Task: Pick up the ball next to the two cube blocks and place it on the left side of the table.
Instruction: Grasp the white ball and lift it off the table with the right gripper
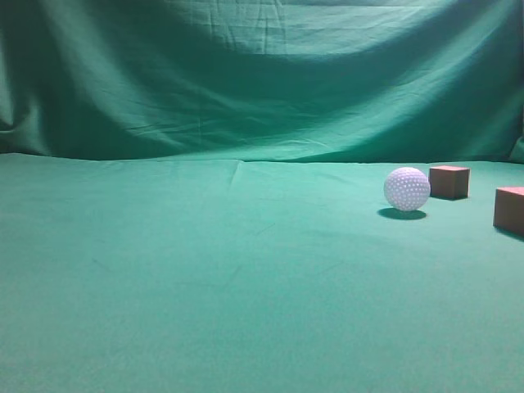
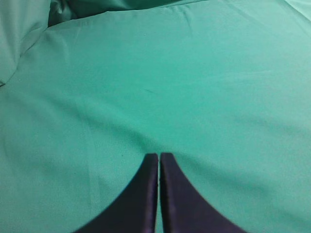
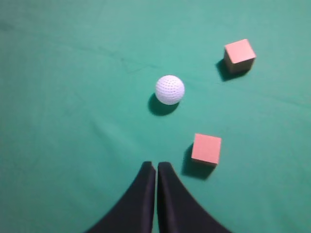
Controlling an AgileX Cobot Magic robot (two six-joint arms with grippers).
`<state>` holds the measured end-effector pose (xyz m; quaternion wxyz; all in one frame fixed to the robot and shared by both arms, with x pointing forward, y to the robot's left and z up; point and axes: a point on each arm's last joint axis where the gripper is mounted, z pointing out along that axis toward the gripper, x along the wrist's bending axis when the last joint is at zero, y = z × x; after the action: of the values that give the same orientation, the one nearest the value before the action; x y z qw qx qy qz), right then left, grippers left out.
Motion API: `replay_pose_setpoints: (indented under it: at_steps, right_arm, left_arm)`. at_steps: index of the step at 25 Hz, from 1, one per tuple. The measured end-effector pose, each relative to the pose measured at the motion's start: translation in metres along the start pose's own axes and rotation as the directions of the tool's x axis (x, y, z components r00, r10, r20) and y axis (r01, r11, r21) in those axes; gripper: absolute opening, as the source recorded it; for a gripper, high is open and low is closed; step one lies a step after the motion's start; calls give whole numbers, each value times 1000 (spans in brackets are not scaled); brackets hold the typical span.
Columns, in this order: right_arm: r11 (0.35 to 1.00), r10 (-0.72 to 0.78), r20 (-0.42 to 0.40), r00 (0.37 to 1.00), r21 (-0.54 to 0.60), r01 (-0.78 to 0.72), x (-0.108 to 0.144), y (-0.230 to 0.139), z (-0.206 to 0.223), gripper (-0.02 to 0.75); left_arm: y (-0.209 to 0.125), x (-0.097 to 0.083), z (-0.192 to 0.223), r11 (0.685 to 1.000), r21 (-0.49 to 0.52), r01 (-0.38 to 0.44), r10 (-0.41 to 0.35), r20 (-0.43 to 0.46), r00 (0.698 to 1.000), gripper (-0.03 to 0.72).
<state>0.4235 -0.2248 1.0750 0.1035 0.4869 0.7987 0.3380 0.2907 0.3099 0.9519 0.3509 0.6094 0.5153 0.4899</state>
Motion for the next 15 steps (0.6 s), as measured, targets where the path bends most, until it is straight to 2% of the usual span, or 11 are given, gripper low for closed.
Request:
replay_pose_setpoints:
  at_steps: [4, 8, 9, 10, 13, 15]
  right_arm:
    - [990, -99, -37, 994, 96, 103, 6, 22, 37, 0]
    - [988, -84, -29, 996, 129, 87, -2, 39, 81, 0]
    - [988, -72, -25, 997, 135, 74, -5, 42, 92, 49]
    - [987, -62, -23, 998, 146, 65, -8, 44, 103, 49]
    - [982, -42, -18, 999, 182, 44, -16, 47, 131, 225]
    - [977, -33, -19, 999, 210, 37, -20, 48, 147, 391]
  left_arm:
    - [0, 0, 0, 1000, 0, 0, 0, 0, 1000, 0]
    - [0, 0, 0, 1000, 0, 0, 0, 0, 1000, 0]
    - [0, 0, 0, 1000, 0, 0, 0, 0, 1000, 0]
    - [0, 0, 0, 1000, 0, 0, 0, 0, 1000, 0]
    - [0, 0, 0, 1000, 0, 0, 0, 0, 1000, 0]
    - [0, 0, 0, 1000, 0, 0, 0, 0, 1000, 0]
